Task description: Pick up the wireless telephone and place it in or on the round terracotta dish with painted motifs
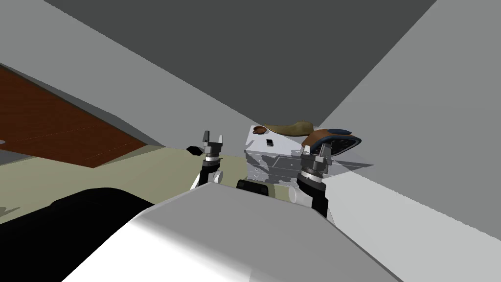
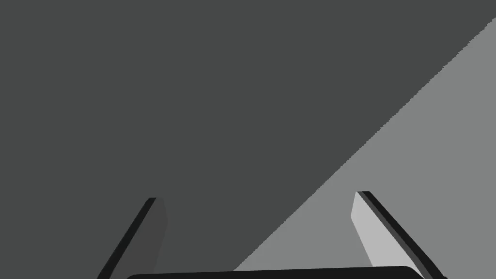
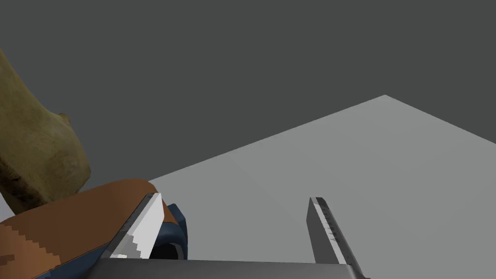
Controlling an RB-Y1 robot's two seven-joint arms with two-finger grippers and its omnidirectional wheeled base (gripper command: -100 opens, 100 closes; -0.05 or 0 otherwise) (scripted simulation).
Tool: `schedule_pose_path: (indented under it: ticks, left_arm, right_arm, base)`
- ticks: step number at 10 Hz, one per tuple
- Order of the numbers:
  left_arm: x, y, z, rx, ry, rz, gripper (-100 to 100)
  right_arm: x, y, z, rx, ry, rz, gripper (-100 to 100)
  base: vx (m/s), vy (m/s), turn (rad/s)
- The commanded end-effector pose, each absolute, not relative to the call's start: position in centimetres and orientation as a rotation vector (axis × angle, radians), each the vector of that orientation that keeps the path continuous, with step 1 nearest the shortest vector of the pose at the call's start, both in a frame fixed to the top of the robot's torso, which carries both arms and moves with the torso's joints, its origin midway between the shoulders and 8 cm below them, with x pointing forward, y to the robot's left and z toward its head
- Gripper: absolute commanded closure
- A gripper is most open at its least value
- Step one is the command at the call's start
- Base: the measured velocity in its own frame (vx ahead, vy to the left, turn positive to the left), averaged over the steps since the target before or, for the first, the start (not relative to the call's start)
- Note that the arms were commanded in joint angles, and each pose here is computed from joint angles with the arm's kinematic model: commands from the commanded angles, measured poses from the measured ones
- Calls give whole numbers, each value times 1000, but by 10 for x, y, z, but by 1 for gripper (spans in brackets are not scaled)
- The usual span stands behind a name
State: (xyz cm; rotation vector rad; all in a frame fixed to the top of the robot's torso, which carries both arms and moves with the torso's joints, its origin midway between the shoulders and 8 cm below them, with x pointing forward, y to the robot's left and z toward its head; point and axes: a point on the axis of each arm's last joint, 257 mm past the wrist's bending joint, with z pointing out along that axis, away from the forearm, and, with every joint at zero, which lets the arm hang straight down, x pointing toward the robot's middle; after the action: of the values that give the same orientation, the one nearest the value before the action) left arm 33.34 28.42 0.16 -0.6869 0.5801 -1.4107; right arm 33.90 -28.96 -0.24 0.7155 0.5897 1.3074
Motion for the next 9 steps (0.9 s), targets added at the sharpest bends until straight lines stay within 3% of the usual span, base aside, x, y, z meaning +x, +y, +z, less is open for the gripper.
schedule_pose_path:
  ticks: [1, 9]
  left_arm:
    - [333, 284, 2, -687, 580, -1411, 0]
    - [333, 284, 2, -687, 580, -1411, 0]
  right_arm:
    - [345, -287, -3, 697, 629, 1324, -100]
    - [403, -289, 6, 727, 728, 1444, -100]
  base:
    - [-8, 11, -20]
    - [-30, 32, -40]
